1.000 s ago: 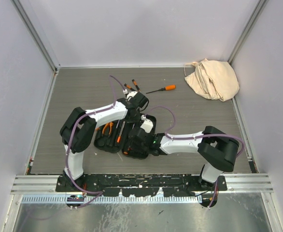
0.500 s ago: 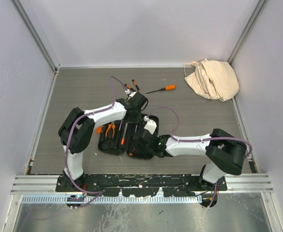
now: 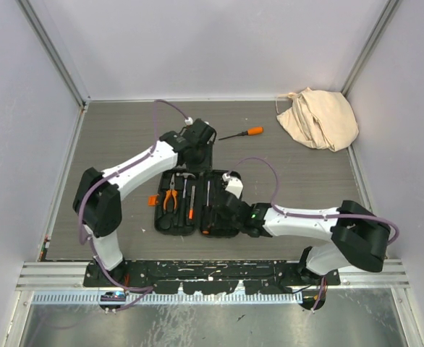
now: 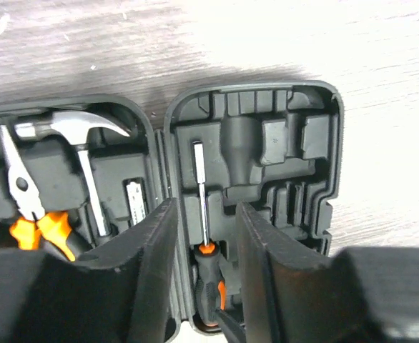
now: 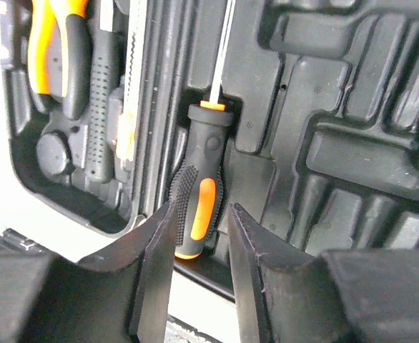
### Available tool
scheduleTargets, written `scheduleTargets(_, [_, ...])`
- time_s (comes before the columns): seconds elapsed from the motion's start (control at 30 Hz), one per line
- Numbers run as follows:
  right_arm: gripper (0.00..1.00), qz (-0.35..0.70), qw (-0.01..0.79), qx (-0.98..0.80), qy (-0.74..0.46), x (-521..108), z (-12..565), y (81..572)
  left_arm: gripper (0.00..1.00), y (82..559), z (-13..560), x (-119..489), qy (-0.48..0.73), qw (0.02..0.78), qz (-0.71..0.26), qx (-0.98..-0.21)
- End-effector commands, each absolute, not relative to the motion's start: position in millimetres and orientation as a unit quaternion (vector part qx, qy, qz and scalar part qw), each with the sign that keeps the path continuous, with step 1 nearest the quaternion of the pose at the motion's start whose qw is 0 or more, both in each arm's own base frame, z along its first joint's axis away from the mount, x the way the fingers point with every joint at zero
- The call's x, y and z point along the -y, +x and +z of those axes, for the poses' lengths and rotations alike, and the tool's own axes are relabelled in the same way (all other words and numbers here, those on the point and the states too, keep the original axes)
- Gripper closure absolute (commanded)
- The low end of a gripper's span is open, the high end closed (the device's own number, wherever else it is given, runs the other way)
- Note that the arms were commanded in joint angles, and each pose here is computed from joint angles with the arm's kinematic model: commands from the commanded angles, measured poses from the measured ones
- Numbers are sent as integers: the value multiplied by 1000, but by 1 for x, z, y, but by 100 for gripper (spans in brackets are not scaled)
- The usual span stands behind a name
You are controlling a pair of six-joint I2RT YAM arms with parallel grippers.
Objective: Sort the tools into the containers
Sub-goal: Place the screwdriver in the storage box.
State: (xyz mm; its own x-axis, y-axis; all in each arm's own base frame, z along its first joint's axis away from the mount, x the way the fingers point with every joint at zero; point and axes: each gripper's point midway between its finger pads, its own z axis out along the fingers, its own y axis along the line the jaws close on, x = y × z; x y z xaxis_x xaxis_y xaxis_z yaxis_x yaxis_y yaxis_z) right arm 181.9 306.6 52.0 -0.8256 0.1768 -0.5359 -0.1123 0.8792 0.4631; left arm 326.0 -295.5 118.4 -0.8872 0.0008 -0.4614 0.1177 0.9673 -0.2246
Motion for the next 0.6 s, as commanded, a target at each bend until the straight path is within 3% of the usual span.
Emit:
scheduleTargets(0.0, [58,284,346,-894,-7,-307,99,195,58,322,163,274,36,271,-144,-951])
scheduleTargets(0.2, [53,292,391,-873,22,-273,142,224,54,315,185,225,23,309,-139,-940])
scheduleTargets(0.57, [49,176,419,-888,64,-183,166,307,47,285,217,132,19,378,-45,-925])
